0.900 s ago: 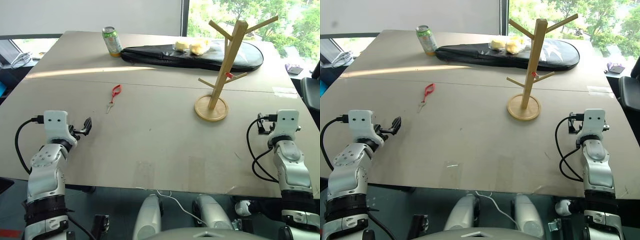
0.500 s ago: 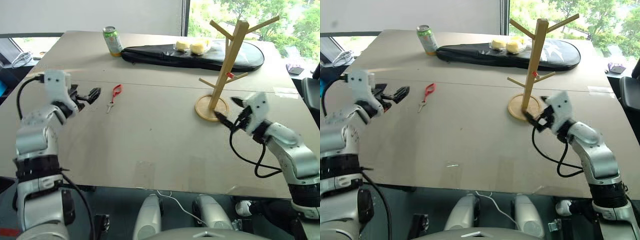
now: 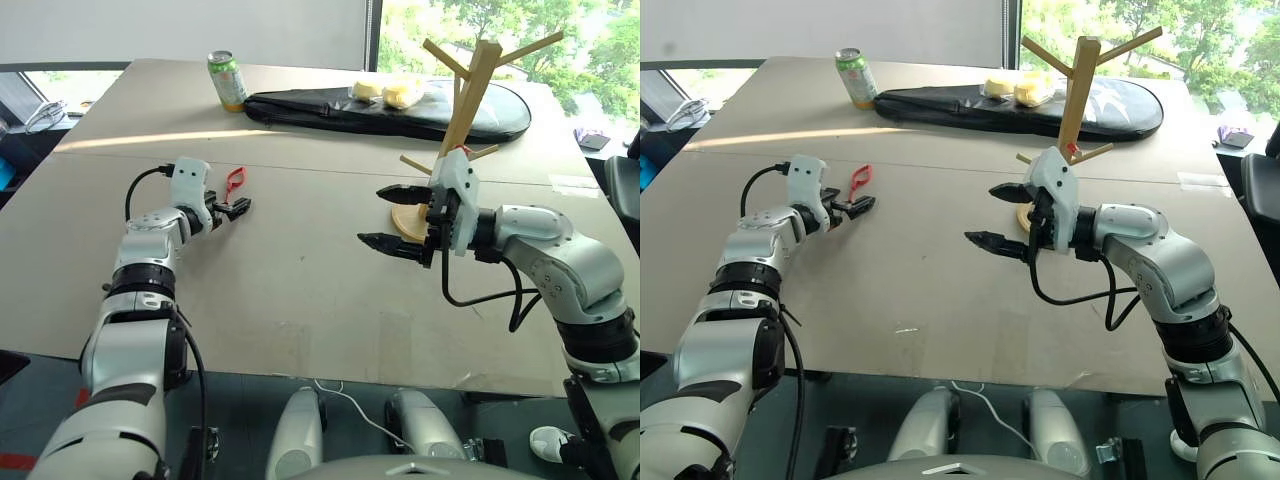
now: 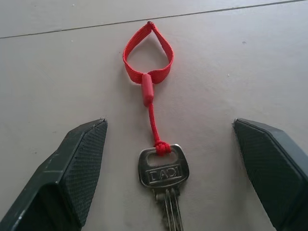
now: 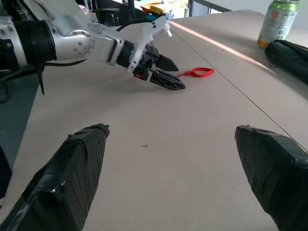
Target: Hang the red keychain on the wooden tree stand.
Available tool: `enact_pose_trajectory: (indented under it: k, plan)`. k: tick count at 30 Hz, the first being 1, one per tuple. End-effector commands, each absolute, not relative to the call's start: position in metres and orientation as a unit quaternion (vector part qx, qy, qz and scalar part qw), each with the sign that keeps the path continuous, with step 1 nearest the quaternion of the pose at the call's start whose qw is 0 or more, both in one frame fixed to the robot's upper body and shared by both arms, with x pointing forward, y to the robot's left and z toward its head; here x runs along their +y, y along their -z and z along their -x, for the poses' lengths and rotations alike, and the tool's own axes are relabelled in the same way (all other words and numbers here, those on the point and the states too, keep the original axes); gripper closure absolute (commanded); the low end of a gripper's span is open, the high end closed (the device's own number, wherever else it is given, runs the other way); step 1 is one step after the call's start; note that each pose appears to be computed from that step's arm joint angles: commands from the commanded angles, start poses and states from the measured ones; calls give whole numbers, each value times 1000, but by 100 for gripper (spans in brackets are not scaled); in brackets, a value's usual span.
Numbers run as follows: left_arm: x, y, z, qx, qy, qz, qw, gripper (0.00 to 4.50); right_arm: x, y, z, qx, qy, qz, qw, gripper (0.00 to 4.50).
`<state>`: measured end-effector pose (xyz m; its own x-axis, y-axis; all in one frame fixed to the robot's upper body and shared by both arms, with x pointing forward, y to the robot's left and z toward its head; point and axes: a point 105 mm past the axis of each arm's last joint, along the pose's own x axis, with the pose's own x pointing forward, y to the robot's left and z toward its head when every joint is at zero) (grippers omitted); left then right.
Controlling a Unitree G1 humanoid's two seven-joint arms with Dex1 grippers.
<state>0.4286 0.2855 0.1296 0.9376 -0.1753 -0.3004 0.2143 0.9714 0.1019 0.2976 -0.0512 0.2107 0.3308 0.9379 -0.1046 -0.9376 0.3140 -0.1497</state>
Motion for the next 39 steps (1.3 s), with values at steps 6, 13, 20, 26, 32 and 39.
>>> enact_pose_trajectory:
  k: [6,13,20,26,32,39]
  plan:
    - [280,-144,-442,118,83,-93,985,19,-52,-229,-296,-30,-585,105,804,0]
    - [281,-147,-446,115,70,-99,986,99,-53,-232,-296,-35,-579,103,808,0]
    - [284,-145,-445,122,62,-101,985,369,-56,-235,-299,-40,-569,102,815,0]
    - [291,-144,-443,126,51,-103,985,443,-58,-234,-300,-39,-565,99,818,0]
    - [285,-174,-446,66,78,-85,991,443,-63,-232,-303,-39,-552,102,827,0]
    - [256,-206,-417,-29,179,-130,975,443,-85,-219,-289,-44,-497,111,859,0]
